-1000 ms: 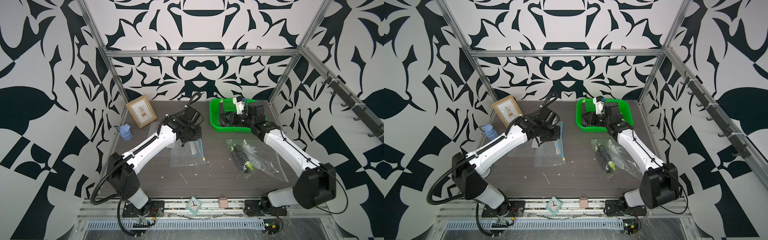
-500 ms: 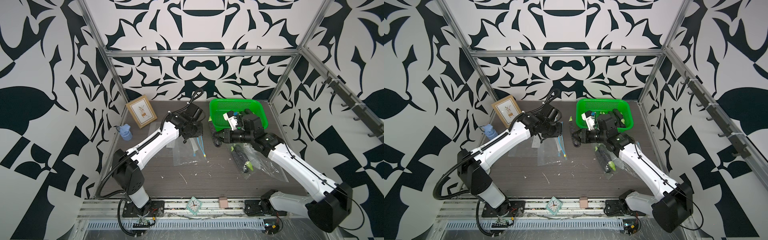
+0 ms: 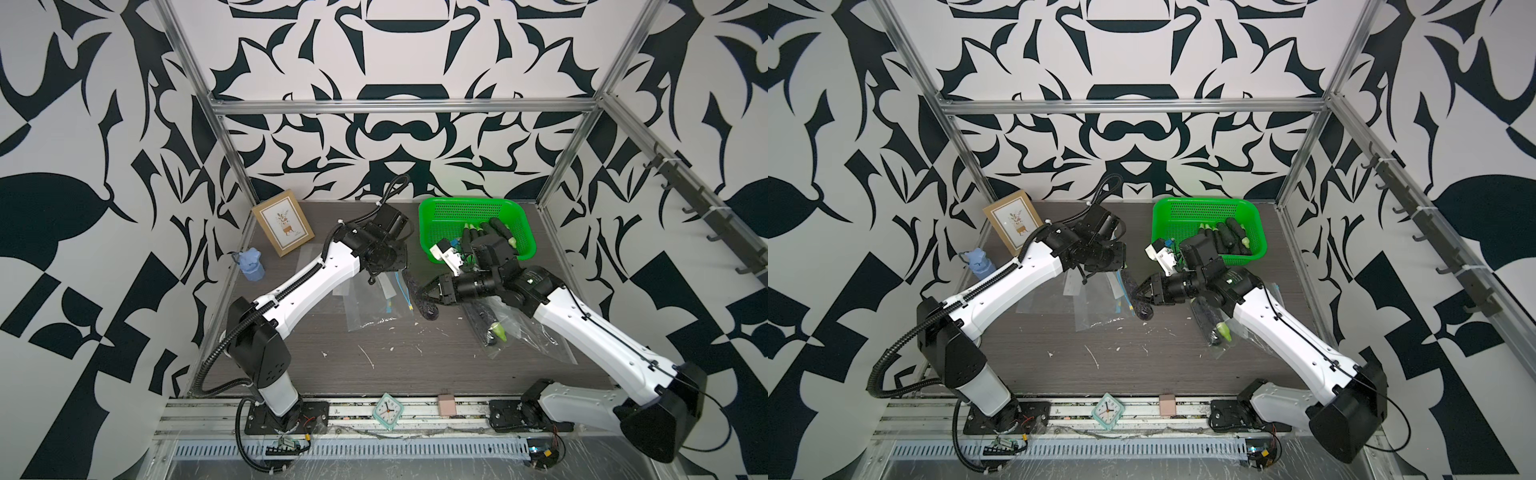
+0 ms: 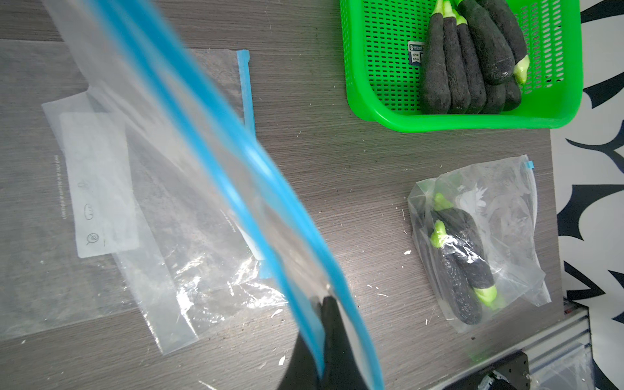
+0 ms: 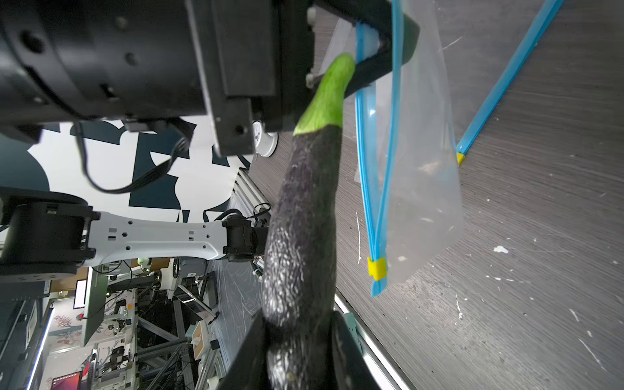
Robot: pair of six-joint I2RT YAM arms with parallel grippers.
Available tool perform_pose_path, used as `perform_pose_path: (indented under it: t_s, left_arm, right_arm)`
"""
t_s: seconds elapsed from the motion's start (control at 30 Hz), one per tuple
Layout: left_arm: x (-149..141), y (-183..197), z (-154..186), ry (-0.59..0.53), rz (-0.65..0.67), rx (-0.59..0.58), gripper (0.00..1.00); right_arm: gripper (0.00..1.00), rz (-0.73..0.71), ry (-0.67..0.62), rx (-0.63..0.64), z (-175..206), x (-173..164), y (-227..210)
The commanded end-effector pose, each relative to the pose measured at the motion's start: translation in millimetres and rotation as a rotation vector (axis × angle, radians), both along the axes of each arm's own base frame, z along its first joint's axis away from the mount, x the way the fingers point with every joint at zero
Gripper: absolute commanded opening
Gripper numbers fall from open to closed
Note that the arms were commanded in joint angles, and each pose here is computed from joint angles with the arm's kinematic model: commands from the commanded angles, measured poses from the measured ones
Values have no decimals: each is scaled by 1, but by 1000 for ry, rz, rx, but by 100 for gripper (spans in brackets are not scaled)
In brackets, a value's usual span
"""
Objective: Place the eggplant in a zip-top bag and seal the zipper
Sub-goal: Place the eggplant in the zipper food storage bag.
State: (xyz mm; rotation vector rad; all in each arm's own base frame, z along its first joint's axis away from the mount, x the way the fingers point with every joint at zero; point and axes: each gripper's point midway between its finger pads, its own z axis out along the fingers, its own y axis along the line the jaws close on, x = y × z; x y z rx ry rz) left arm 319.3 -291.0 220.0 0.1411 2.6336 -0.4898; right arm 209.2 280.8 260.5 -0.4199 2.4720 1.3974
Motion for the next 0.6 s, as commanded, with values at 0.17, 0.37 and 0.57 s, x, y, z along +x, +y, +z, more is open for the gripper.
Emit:
perform_pose_path:
  t_s: [0.17,0.37,0.57]
  left_arm:
    - [-5,-5,-1,-2,-25,8,0]
    - [-14,-6,-6,11,-40,-8,0]
    - [-27,-12,-9,26,-69,-10,0]
  right_arm:
    - [2,-8,19,-21,1,11,9]
    - [2,-41,38,-79,-12,26,6]
    - [2,-78,33,-92,-11,50,3]
